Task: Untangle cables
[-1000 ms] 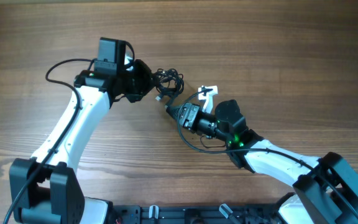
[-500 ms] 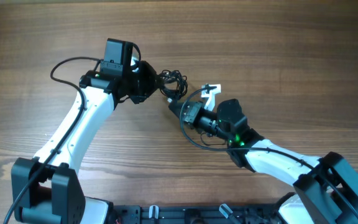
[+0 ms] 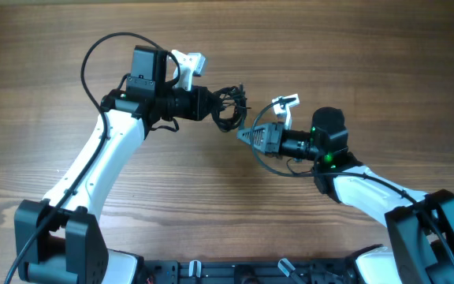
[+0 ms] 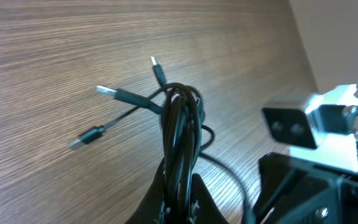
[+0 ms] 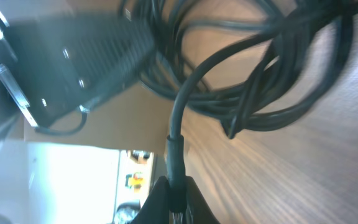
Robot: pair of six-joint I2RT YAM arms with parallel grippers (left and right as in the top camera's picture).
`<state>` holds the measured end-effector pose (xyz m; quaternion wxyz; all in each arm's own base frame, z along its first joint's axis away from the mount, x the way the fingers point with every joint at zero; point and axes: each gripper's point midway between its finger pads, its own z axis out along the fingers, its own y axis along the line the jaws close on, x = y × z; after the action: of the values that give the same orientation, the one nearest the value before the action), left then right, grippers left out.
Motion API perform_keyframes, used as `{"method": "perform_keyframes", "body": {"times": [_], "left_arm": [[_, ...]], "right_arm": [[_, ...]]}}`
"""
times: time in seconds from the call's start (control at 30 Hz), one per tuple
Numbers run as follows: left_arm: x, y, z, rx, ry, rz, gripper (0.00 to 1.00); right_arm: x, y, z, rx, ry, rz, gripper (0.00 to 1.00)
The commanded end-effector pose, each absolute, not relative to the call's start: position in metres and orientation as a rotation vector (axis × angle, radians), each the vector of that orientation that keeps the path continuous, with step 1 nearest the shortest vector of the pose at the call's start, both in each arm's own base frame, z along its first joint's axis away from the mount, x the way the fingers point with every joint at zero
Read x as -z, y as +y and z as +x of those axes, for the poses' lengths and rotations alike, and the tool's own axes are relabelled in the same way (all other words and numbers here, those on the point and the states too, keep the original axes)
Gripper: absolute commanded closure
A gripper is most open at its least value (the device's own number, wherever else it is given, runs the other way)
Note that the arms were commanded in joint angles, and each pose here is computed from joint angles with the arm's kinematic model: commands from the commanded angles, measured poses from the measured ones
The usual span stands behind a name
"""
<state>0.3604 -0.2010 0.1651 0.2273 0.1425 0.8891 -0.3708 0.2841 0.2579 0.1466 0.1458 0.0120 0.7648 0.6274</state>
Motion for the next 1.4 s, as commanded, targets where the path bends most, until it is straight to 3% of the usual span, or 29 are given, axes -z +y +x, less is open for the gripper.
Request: {"method": "perform_keyframes", "body": {"times": [0.0,0.4,0.7,0.9,0.93,0.97,1.07,1.17,1.3,1.37], "left_arm": [[-0.172,-0.227,0.347,1.108,2.395,0.541,0.96],[-0.180,-0.254,0.323,1.189,2.300,0.769,0.96],[-0.181,-0.257,0.302,1.275,2.265,0.884,0.96],[-0.209,-0.271,0.306,1.520,2.273,0.674,0.96],[-0.209,-0.271,0.305,1.534,2.294,0.644,0.96],[-0.209,-0.271,0.306,1.572,2.350,0.546,0.96],[-0.211,-0.270,0.314,1.611,2.413,0.376,0.96],[-0.216,-0.262,0.343,1.590,2.440,0.068,0.96],[-0.205,-0.232,0.383,1.536,2.469,-0.684,0.96],[-0.201,-0.222,0.392,1.580,2.403,-1.204,0.96]], "right_arm": [[-0.148,0.267,0.273,-1.843,2.214,-0.051,0.96],[-0.126,0.228,0.321,-1.651,2.222,0.375,0.96],[-0.140,0.221,0.342,-1.655,2.111,0.547,0.96],[-0.125,0.224,0.339,-1.563,2.159,0.522,0.91],[-0.126,0.222,0.341,-1.556,2.148,0.508,0.85],[-0.131,0.214,0.348,-1.547,2.112,0.502,0.59],[-0.155,0.204,0.347,-1.627,2.040,0.330,0.25],[-0.167,0.180,0.339,-1.720,2.022,0.195,0.04],[-0.167,0.162,0.334,-1.628,1.971,-0.033,0.00],[-0.151,0.161,0.337,-1.529,1.997,-0.071,0.00]]}}
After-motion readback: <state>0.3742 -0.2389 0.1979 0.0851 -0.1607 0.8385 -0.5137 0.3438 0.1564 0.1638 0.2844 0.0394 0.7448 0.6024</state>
